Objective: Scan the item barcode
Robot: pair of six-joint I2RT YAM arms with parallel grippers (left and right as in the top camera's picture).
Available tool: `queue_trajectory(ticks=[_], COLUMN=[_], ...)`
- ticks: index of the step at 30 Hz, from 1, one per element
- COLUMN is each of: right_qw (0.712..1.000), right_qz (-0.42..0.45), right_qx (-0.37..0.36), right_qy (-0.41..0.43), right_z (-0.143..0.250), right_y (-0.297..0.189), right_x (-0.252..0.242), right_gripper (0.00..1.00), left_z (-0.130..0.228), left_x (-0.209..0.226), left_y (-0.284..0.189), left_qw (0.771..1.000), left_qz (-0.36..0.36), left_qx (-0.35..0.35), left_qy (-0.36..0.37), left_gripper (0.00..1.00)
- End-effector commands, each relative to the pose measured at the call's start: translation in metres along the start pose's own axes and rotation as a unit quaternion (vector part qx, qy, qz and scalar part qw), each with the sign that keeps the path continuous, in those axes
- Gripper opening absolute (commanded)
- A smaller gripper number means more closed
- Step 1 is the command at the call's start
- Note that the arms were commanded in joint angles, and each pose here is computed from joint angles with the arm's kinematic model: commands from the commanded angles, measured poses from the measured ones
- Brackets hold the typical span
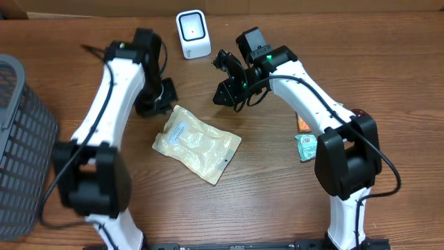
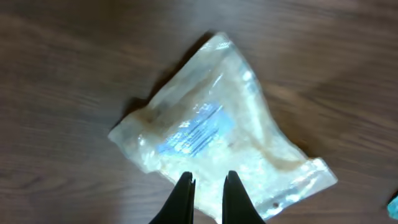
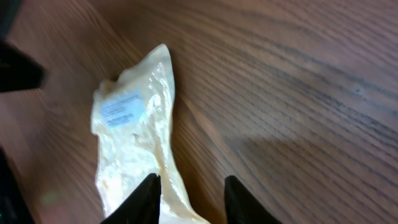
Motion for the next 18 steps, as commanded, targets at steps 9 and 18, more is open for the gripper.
queue_trajectory(ticks=[9, 18], right_qw=[0.999, 0.993], right_qz=[-0.032, -0.094], right_qx=[0.028, 0.047], right_qy=[-0.018, -0.049], right_z=[0.011, 0.019], right_y=[0.047, 0.073], right_x=[-0.010, 0.007], right_gripper=[0.34, 0.41], left_z=[0.043, 0.050], left_x=[0.051, 0.064], left_y=[0.020, 0.054], left_qw=[0.996, 0.995], left_qz=[0.075, 0.076], left_qx=[-0.012, -0.008], left_qy=[-0.048, -0.068], left_gripper=[0.04, 0.05])
Point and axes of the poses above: each gripper's point midway between its finger pads, its own y axis out along the fingers, its own x axis along the line the jaws close on, z = x × y, the point moved 8 cm from there along -y, back along the fingers, and after that the axes turned 5 degrees about -y, right-handed, at the moved point
